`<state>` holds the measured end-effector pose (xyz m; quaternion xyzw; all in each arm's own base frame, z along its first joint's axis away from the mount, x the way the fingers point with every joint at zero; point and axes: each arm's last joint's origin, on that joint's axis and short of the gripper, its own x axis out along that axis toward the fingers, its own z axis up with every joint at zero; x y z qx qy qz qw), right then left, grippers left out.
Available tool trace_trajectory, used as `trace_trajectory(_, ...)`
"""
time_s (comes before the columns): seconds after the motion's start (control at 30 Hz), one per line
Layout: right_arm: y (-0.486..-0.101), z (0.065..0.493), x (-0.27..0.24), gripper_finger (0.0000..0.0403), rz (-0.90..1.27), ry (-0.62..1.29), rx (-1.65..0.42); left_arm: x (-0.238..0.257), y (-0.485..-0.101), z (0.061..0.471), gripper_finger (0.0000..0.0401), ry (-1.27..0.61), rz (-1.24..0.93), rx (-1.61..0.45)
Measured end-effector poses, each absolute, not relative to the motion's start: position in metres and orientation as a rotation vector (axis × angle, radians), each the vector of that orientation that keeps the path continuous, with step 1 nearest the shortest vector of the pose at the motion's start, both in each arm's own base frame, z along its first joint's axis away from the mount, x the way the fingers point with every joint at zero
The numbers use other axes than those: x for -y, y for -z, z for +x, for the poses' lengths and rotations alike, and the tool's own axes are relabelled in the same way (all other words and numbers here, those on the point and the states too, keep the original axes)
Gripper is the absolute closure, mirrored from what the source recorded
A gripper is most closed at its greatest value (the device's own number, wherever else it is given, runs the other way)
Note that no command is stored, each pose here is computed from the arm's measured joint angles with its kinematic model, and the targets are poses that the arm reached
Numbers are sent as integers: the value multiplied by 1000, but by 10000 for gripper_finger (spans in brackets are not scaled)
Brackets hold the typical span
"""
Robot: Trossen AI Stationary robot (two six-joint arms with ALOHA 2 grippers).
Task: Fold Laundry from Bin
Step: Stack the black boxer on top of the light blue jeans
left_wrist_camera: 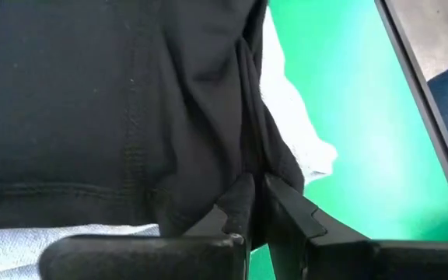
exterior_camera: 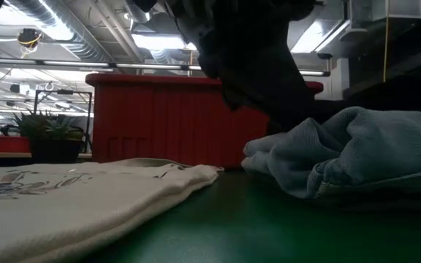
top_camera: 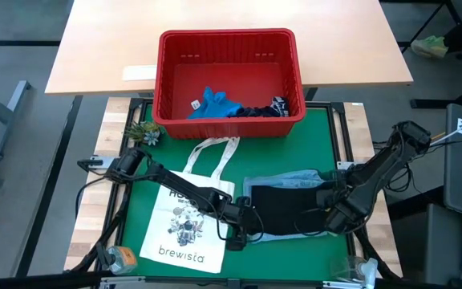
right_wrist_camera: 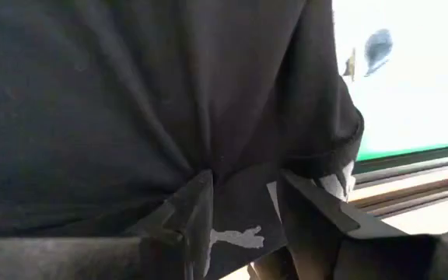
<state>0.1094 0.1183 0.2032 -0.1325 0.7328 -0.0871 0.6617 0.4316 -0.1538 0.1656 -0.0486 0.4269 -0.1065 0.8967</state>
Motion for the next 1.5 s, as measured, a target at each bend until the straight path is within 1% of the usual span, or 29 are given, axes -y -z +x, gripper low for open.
trace_trajectory(0.4, -211, 106, -114, 260, -275, 148, -1639, 156, -164, 429, 399, 226, -95, -909)
trace_trajectory(0.67, -220, 101, -108, 260, -229, 109, -1598, 157, -164, 429, 400, 219, -88, -907)
trace_trajectory(0.97, -228, 95, -102, 260, -198, 83, -1564, 165, -185, 419, 401, 116, 53, -839)
trace_trajectory(1.3, -235, 87, -92, 260, -208, 93, -1557, 165, -185, 419, 401, 90, 57, -832)
trace_trajectory(1.4, -236, 86, -91, 260, -218, 102, -1555, 165, -185, 419, 390, 74, 62, -822)
trace_trajectory(1.5, -236, 87, -91, 260, -218, 101, -1554, 165, -186, 420, 361, 69, 64, -817)
